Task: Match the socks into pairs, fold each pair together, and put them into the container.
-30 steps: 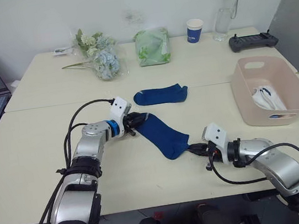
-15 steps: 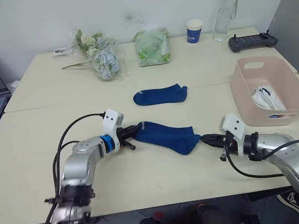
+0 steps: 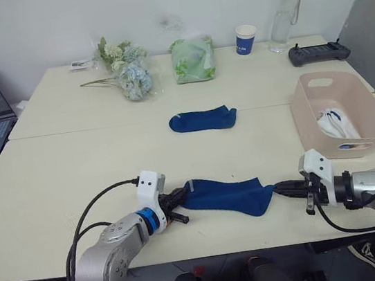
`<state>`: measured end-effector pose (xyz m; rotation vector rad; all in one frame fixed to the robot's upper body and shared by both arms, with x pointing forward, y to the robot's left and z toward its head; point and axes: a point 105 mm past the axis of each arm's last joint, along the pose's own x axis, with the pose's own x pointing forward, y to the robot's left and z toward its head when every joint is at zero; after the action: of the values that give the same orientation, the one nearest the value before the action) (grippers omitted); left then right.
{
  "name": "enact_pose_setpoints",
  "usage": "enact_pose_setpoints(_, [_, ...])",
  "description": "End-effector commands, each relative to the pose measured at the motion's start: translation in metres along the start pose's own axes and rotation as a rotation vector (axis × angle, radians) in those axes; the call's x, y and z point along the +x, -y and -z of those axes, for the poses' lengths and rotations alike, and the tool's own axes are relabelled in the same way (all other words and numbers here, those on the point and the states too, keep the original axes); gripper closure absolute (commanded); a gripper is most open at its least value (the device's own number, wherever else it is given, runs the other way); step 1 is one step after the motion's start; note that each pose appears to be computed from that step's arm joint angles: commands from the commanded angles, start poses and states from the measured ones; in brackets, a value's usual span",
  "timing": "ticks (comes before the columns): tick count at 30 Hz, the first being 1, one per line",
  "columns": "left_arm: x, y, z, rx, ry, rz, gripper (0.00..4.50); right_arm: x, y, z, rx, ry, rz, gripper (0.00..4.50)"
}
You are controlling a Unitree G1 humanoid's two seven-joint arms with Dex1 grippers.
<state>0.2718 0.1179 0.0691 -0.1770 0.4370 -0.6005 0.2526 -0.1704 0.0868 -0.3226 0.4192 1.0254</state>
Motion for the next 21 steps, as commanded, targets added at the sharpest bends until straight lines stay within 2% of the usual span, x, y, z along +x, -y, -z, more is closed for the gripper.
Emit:
enact_pose_setpoints(1, [-0.001,0.003,-0.001,0.01,0.033,0.011,4.04,-0.004,-0.001,-0.005,0.008,0.027,-0.005,4.09])
enact_pose_setpoints(3, [-0.005,0.004,-0.001,-0.003,0.043,0.043,3.58,-0.012,0.001,0.001,-0.006,-0.012,0.001,3.59])
enact_pose_setpoints(6, [-0.013,0.001,-0.003,0.013,0.036,0.092,2.68,-0.027,0.013,0.006,-0.009,-0.035,0.056,2.55])
enact_pose_setpoints(10, [-0.027,-0.013,-0.024,0.139,-0.004,0.242,1.36,-0.036,0.015,-0.012,0.143,0.087,0.083,1.11])
enact_pose_setpoints(14, [-0.022,-0.028,-0.043,0.228,0.013,0.271,0.08,-0.025,0.005,-0.018,0.231,0.13,0.082,1.09])
enact_pose_setpoints(21, [0.003,-0.029,-0.038,0.348,-0.057,0.366,0.08,-0.006,-0.01,-0.007,0.27,0.095,0.103,1.09])
